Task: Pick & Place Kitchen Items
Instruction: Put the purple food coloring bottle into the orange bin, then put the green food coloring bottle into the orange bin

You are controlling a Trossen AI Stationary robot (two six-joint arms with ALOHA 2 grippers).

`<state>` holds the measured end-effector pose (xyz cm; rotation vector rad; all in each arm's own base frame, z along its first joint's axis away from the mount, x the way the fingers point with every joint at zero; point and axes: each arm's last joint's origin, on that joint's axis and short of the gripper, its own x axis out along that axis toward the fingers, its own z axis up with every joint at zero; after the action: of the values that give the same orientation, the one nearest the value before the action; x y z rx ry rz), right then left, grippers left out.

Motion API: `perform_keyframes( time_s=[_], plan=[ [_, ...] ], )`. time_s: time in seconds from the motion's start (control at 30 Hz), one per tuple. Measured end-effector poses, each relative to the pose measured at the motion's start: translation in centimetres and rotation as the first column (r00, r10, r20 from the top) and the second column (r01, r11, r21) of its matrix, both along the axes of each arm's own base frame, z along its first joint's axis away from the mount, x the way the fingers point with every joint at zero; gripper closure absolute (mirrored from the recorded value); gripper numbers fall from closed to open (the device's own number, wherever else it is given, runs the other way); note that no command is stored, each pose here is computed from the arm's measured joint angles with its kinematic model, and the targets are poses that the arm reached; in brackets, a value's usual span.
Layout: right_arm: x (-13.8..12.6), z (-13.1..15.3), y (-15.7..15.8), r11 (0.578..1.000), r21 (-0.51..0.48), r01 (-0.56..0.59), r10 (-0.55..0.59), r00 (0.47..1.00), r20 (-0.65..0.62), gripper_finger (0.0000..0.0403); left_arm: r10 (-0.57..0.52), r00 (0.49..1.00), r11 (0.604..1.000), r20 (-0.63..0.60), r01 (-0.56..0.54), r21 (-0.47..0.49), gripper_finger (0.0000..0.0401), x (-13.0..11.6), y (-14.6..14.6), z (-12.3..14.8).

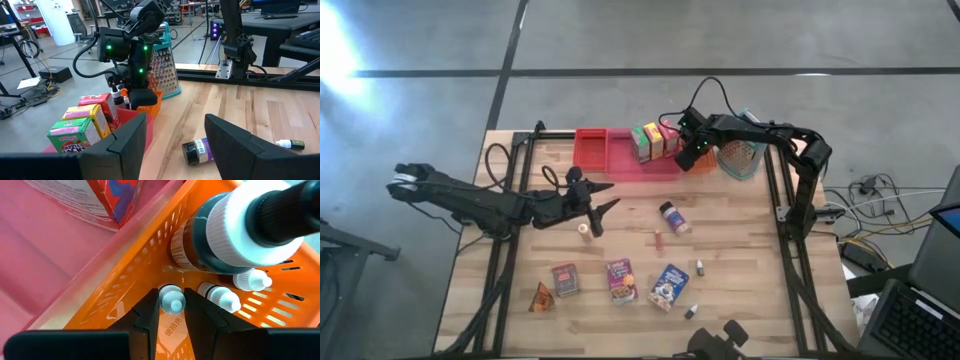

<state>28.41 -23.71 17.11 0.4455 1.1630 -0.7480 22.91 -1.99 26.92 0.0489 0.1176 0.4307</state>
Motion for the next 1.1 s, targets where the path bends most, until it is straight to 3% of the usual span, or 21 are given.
perform_keyframes(
  time_s=[0.6, 1.1],
  plan=[
    [0.1, 0.1, 0.0, 1.000, -0.003, -0.005, 0.005, 1.000, 0.001, 0.0256, -0.001, 1.000, 1.000, -0.001, 0.001, 0.000, 0.0195, 0.0, 0.0, 0.0],
    [0.7, 4.5, 0.8, 0.997, 0.041, -0.067, 0.070, 0.994, -0.085, 0.0221, -0.005, 1.000, 0.999, -0.024, 0.007, 0.048, 0.0195, 0.0, 0.0, 0.0]
  ],
)
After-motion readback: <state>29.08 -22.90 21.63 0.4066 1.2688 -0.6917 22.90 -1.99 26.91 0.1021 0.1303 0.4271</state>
